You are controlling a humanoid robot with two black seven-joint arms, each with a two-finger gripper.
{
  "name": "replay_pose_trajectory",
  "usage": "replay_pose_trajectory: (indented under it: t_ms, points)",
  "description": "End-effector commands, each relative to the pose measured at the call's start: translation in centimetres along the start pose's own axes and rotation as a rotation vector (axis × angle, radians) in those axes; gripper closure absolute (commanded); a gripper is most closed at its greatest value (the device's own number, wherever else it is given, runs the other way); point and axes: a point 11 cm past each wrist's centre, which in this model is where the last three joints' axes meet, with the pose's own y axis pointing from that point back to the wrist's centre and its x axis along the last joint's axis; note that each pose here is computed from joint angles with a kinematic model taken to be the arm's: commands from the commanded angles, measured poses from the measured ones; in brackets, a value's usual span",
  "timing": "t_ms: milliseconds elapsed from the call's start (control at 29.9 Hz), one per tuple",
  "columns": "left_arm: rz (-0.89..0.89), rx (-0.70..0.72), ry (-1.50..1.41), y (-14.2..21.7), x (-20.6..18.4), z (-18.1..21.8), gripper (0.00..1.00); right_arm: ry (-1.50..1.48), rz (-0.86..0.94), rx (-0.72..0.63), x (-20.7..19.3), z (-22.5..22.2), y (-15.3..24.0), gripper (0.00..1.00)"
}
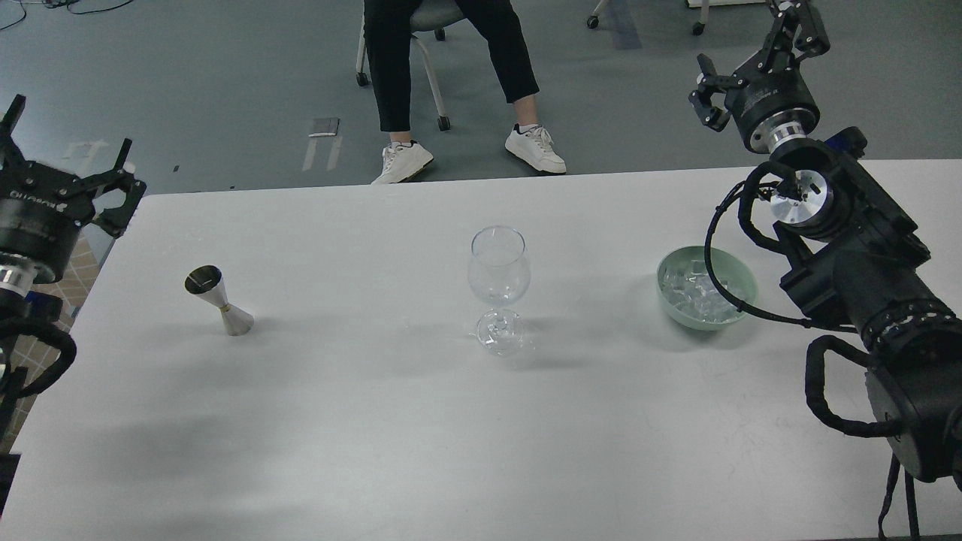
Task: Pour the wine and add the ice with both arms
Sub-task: 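Lower the left gripper toward the table near the silver jigger, then move the open left gripper onto the silver jigger and close it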
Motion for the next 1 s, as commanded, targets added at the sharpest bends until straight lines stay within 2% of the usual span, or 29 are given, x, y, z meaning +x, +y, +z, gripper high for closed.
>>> replay_pose_trajectory:
  t_ms: [0,100,535,702,735,769,969]
  points:
    - [0.013,0.057,0.05,5.2,0.4,-1.0,0.02,-0.001,-0.002,0.0,0.0,0.1,0.1,0.0]
    - [0.079,0.058,0.155,9.6,1.6,-2.4,0.02,-0.002,0.003,-0.001,0.0,0.3,0.1,0.0]
    - [0.218,0.054,0.253,19.0,5.1,-6.3,0.06,0.0,0.014,-0.007,0.6,0.5,0.4,0.0]
    - [0.254,0.048,0.277,19.2,5.9,-7.5,0.17,-0.001,0.019,-0.012,0.5,0.9,0.4,0.0]
    - [0.277,0.045,0.287,18.7,6.5,-7.8,0.26,0.001,0.023,-0.012,0.5,0.9,0.4,0.0]
    - [0.296,0.047,0.306,17.9,7.2,-8.5,0.3,0.002,0.027,-0.012,0.5,0.9,0.4,0.0]
    - [0.288,0.035,0.374,15.7,7.3,-10.6,0.33,0.011,0.054,-0.013,1.0,0.8,0.5,0.0]
